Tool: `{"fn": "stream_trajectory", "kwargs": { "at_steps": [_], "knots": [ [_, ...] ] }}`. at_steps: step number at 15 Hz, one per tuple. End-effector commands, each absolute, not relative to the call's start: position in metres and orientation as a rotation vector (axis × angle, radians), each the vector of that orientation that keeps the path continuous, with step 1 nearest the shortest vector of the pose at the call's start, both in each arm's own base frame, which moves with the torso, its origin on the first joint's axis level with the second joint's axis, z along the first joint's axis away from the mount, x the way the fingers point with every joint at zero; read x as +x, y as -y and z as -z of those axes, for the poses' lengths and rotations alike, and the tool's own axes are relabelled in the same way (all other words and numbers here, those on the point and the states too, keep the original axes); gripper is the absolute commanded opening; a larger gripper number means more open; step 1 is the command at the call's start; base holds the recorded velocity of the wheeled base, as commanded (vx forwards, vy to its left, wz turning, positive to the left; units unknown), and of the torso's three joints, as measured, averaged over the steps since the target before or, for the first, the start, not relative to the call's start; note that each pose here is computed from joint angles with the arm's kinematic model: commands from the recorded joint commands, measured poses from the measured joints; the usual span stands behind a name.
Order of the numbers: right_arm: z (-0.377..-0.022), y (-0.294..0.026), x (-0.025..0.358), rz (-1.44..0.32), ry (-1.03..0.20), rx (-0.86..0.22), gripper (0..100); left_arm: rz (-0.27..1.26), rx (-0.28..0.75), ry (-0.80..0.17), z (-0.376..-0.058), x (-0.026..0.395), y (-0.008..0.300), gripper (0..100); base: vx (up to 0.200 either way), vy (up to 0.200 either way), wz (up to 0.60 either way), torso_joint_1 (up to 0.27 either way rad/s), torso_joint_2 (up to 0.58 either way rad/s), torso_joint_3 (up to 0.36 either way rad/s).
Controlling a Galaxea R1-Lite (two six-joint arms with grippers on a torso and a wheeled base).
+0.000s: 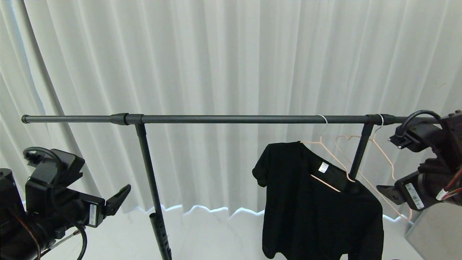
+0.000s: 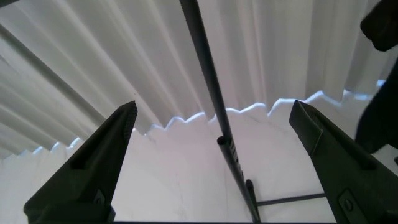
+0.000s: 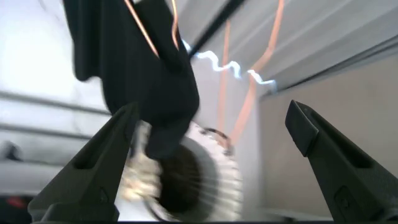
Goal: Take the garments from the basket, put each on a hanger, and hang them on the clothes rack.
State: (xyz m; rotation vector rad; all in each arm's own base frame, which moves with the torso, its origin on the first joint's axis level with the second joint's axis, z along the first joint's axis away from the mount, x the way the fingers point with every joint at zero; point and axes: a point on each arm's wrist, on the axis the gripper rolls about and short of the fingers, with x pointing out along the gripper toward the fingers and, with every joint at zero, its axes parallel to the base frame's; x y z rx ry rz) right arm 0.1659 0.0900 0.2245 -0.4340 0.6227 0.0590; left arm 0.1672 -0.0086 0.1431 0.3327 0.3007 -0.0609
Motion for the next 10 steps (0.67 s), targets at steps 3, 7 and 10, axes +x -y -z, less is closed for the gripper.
{"fn": "stream_trajectory", "kwargs": {
  "at_steps": [3, 7, 10],
  "knots": [
    [-0.220, -0.074, 0.151, -0.028, -0.628, -0.446, 100, 0.026, 0.325, -0.309, -0.142, 0.166, 0.003, 100, -0.200, 0.000, 0.00, -0.001, 0.00, 0.004],
    [-0.214, -0.059, 0.153, 0.045, -0.663, -0.438, 100, -0.002, 0.316, -0.314, -0.142, 0.166, -0.002, 100, -0.200, 0.000, 0.00, -0.002, 0.01, 0.005],
    [-0.212, -0.044, 0.154, 0.088, -0.690, -0.482, 100, 0.000, 0.314, -0.316, -0.141, 0.166, -0.002, 100, -0.200, 0.000, 0.00, -0.001, 0.00, 0.004]
  ]
}}
